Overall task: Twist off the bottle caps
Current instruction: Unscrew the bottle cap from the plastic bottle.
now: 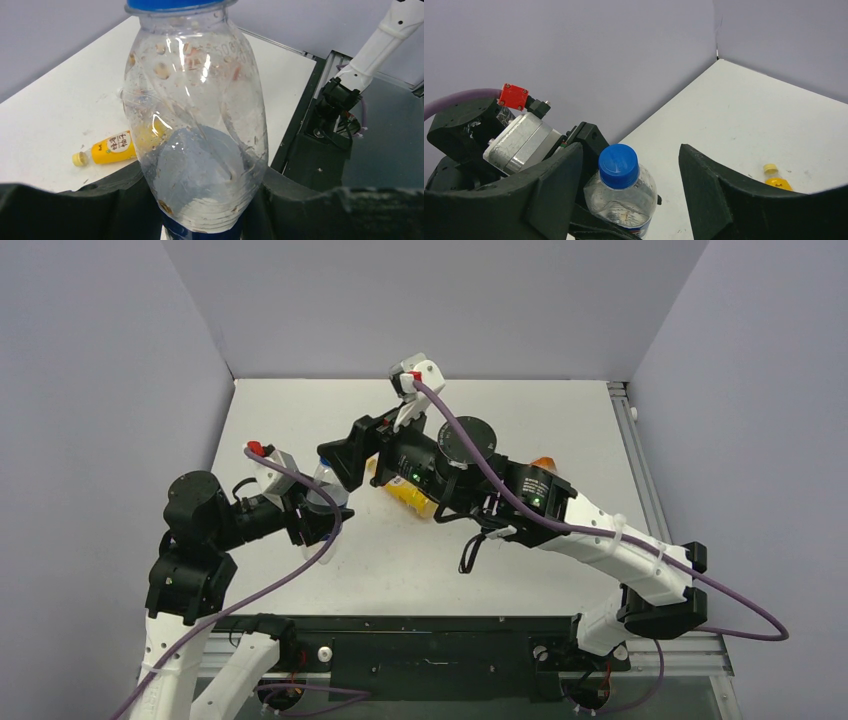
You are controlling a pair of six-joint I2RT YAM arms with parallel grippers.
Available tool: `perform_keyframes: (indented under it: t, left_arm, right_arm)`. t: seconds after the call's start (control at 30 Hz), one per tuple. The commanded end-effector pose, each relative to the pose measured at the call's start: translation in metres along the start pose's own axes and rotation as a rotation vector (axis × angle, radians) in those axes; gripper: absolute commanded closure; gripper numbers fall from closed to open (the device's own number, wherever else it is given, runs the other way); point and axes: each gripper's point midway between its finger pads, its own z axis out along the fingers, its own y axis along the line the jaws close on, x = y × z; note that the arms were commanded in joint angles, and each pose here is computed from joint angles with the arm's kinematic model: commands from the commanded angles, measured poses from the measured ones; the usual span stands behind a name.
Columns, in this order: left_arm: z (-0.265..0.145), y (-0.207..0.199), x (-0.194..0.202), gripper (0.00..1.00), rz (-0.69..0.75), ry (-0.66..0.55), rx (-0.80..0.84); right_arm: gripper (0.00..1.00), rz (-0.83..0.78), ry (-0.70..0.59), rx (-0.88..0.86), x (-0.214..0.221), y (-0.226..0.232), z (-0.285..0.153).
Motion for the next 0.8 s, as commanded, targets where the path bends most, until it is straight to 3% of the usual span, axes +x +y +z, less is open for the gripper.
perform_keyframes:
  t: [0.0, 0.2, 0.37, 0.6, 0.7, 0.77]
  left_arm:
    - [0.001, 0.011, -0.007, 0.83, 0.071, -0.022, -0.050]
    - [-0.001, 0.013, -0.006, 0.83, 0.114, -0.016, -0.061]
    - [-0.002, 0.014, -0.007, 0.83, 0.157, -0.012, -0.065]
    - [-0.003, 0.014, -0.005, 0.83, 0.177, -0.011, -0.066]
    - [-0.003, 0.012, -0.004, 0.83, 0.173, -0.014, -0.061]
    - [-0.002, 0.007, -0.007, 0.84, 0.163, -0.027, -0.041]
  right_arm:
    - [0.35, -0.001, 0.010, -0.005, 0.001, 0.006, 0.004]
    - [0.40, -0.019, 0.061, -0.030, 0.011, 0.013, 0.013]
    - [0.58, -0.014, 0.056, -0.036, 0.009, 0.015, 0.014]
    - [0.91, -0.006, 0.045, -0.060, 0.008, 0.018, 0.010]
    - [1.00, 0.002, 0.019, -0.104, -0.002, 0.024, 0.001]
    - [1.00, 0.001, 0.017, -0.159, -0.006, 0.031, -0.005]
